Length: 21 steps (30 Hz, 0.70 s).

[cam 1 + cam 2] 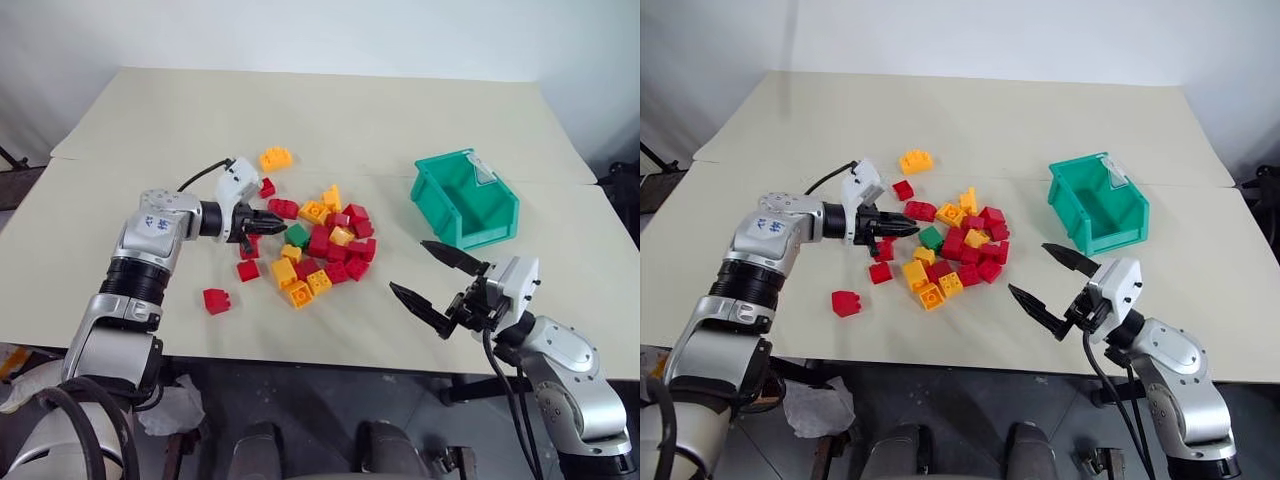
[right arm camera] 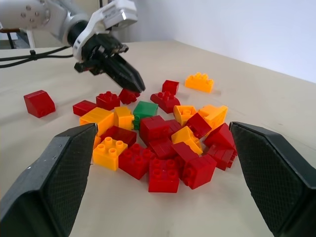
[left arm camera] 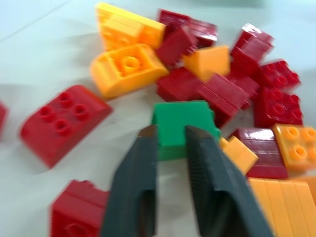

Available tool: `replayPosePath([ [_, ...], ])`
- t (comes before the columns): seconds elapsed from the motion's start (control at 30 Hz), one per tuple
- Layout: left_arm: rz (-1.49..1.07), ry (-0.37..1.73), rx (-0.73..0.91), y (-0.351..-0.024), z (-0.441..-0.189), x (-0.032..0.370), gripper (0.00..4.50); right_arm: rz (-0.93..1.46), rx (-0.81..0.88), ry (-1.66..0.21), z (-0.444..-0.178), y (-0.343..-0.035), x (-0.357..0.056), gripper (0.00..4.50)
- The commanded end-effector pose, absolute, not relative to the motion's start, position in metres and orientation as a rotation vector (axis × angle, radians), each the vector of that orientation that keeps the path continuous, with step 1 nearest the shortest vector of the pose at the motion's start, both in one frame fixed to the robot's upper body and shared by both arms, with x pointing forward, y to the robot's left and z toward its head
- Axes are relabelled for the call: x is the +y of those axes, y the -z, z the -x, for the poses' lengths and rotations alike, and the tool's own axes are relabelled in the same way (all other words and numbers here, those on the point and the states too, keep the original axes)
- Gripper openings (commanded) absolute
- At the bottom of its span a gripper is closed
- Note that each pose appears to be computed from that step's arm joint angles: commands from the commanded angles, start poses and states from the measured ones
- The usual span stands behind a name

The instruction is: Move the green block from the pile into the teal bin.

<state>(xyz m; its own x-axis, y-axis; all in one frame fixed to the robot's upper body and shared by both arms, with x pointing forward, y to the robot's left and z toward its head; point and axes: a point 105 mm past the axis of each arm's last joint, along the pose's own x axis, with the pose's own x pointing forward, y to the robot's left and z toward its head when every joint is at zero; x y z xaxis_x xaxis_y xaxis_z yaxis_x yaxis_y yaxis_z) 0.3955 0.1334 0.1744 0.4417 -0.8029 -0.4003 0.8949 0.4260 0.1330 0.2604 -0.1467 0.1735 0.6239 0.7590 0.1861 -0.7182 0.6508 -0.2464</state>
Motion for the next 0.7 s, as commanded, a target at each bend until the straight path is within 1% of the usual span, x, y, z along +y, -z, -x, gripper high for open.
replayPosePath([
  [0.03, -0.355, 1.085, 0.231, -0.177, -0.397, 0.129, 2.2, 0.179, -0.342, -0.823, -0.255, -0.187, -0.149, 4.5],
  [0.07, -0.349, 1.077, 0.231, -0.175, -0.398, 0.128, 2.56, 0.178, -0.342, -0.821, -0.254, -0.187, -0.149, 4.5],
  [0.1, -0.353, 1.086, 0.215, -0.175, -0.398, 0.125, 2.81, 0.176, -0.343, -0.819, -0.254, -0.187, -0.149, 4.5],
  [0.17, -0.336, 1.135, 0.21, -0.175, -0.392, 0.117, 3.48, 0.175, -0.344, -0.819, -0.254, -0.187, -0.148, 4.5],
  [0.23, -0.333, 1.153, 0.226, -0.173, -0.39, 0.111, 3.99, 0.173, -0.347, -0.818, -0.255, -0.187, -0.147, 4.5],
  [0.33, -0.355, 1.151, 0.251, -0.168, -0.391, 0.107, 3.99, 0.173, -0.349, -0.818, -0.256, -0.188, -0.146, 4.5],
  [0.57, -0.39, 1.024, 0.319, -0.161, -0.408, 0.113, 3.99, 0.179, -0.361, -0.817, -0.257, -0.192, -0.147, 4.5],
  [0.67, -0.405, 0.999, 0.329, -0.16, -0.412, 0.116, 3.41, 0.18, -0.363, -0.815, -0.257, -0.192, -0.147, 4.5],
  [0.7, -0.405, 0.999, 0.328, -0.161, -0.413, 0.116, 3.13, 0.181, -0.363, -0.815, -0.257, -0.192, -0.147, 4.5],
])
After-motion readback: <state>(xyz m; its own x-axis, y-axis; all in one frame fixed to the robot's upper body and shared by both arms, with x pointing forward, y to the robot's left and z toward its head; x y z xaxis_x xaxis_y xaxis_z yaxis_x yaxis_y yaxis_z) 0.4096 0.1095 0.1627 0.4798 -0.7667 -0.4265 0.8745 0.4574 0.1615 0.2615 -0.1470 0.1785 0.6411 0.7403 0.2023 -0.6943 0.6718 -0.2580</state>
